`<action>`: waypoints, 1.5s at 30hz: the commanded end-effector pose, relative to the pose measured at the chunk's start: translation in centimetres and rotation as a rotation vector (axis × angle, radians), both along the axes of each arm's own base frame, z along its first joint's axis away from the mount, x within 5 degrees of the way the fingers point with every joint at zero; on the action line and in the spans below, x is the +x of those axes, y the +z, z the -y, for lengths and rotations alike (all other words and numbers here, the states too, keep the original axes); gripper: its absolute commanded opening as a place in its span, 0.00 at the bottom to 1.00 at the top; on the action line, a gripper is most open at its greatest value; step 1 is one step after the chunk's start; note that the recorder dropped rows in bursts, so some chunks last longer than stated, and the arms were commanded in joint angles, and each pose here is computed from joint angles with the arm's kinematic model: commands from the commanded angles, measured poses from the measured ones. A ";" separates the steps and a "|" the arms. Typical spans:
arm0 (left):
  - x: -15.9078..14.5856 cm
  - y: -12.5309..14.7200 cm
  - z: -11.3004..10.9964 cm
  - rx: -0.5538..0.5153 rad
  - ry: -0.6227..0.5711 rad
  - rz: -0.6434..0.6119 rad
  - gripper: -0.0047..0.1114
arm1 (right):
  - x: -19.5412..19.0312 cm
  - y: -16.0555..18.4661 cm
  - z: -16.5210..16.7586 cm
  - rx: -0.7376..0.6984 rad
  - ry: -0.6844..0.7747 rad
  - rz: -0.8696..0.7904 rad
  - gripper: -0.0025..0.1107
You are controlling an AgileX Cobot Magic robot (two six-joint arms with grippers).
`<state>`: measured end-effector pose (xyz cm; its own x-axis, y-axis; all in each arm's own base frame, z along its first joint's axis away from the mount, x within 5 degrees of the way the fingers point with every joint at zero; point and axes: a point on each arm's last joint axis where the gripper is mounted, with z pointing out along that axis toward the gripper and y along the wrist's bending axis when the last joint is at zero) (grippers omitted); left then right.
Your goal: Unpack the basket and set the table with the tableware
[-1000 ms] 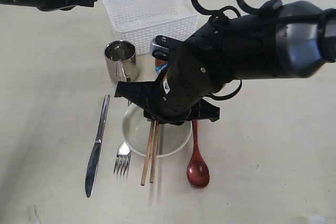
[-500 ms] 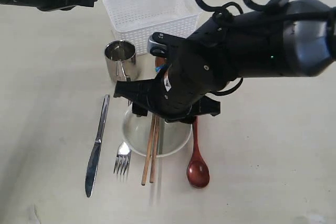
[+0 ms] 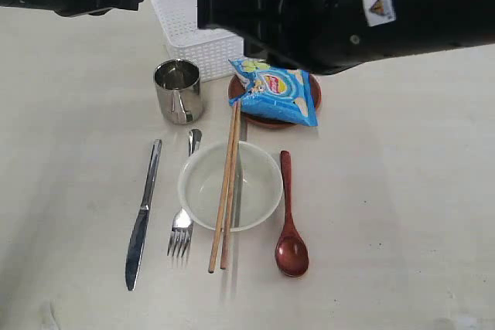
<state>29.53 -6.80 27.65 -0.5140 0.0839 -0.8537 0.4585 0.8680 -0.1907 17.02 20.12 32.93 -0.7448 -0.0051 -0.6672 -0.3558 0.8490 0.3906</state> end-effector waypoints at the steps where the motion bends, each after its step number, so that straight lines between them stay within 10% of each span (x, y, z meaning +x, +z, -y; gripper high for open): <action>1: -0.2 -0.1 -0.1 0.006 0.001 0.001 0.04 | -1.2 2.3 1.7 0.051 0.004 0.066 0.02; 15: -0.2 -0.1 -0.1 0.006 0.001 0.001 0.04 | -5.1 7.5 6.7 0.244 0.003 0.220 0.02; 22: -0.2 -0.1 -0.1 0.006 0.001 0.001 0.04 | -5.9 8.8 10.3 0.078 0.022 0.505 0.02; 45: -0.2 -0.1 -0.1 0.006 0.001 0.001 0.04 | -9.9 -6.1 20.5 -0.187 -0.617 1.076 0.02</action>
<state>29.53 -6.80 27.65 -0.5140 0.0839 -0.8537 0.4585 0.8680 -0.1907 7.82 -0.23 27.31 0.2264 0.0136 -0.9739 0.0309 0.9993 0.0211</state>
